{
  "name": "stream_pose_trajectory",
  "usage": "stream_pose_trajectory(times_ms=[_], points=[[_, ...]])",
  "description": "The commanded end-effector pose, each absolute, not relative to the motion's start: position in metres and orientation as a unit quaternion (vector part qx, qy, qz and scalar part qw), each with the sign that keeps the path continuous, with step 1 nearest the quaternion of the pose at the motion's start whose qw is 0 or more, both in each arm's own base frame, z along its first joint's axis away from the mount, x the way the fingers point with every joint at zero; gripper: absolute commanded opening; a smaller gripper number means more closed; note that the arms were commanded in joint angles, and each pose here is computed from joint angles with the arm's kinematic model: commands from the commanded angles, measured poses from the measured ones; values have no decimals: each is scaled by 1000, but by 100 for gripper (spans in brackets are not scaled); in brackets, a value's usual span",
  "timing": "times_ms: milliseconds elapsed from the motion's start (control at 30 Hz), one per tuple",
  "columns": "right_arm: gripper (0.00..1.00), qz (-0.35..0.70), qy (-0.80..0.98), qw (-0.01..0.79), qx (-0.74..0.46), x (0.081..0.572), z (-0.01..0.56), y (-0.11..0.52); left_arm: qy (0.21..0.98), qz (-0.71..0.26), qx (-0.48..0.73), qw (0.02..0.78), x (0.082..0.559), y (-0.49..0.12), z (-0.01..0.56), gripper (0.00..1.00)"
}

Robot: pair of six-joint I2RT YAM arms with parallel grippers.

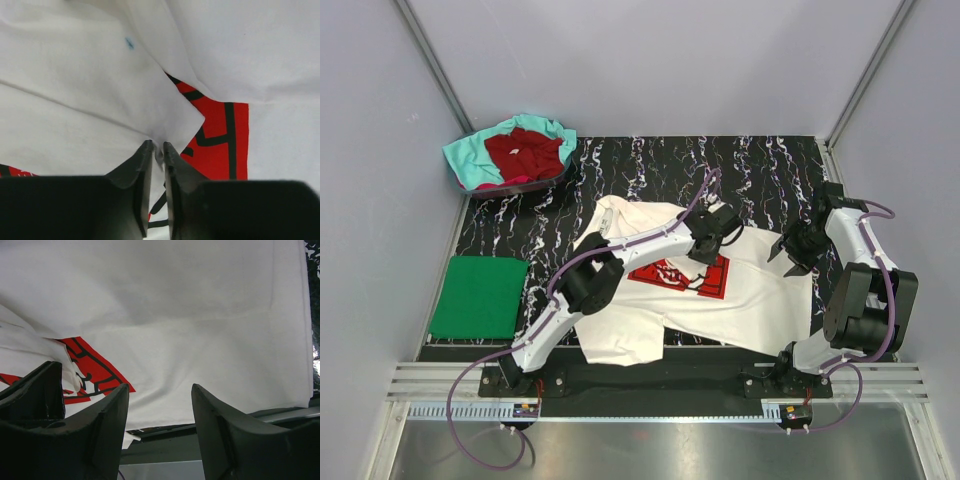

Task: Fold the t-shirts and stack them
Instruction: Flatten the tshirt out

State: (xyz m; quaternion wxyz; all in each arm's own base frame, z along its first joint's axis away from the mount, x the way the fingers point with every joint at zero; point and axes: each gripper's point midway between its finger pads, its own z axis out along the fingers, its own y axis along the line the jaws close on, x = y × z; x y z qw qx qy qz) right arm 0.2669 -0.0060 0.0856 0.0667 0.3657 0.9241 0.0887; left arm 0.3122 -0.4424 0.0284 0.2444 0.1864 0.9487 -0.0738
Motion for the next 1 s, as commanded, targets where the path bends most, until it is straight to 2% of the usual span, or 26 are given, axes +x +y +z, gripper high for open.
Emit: stream_pose_trajectory(times_ms=[0, 100, 200, 467, 700, 900, 967], points=[[60, 95, 925, 83, 360, 273, 92, -8, 937, -93, 185, 280, 323, -458, 57, 15], [60, 89, 925, 80, 360, 272, 91, -10, 933, -97, 183, 294, 330, -455, 75, 5], [59, 85, 924, 73, 365, 273, 89, -11, 932, -104, 169, 302, 340, -444, 96, 0], [54, 85, 909, 44, 405, 270, 72, -17, 918, -139, 111, 356, 385, -382, 186, 0], [53, 69, 868, 35, 491, 256, 60, -64, 891, -168, 75, 414, 412, -319, 245, 0], [54, 105, 827, 45, 551, 252, 48, -80, 897, -183, 78, 396, 406, -310, 222, 0], [51, 103, 823, 52, 557, 254, 44, -82, 898, -189, 74, 390, 408, -307, 219, 0]])
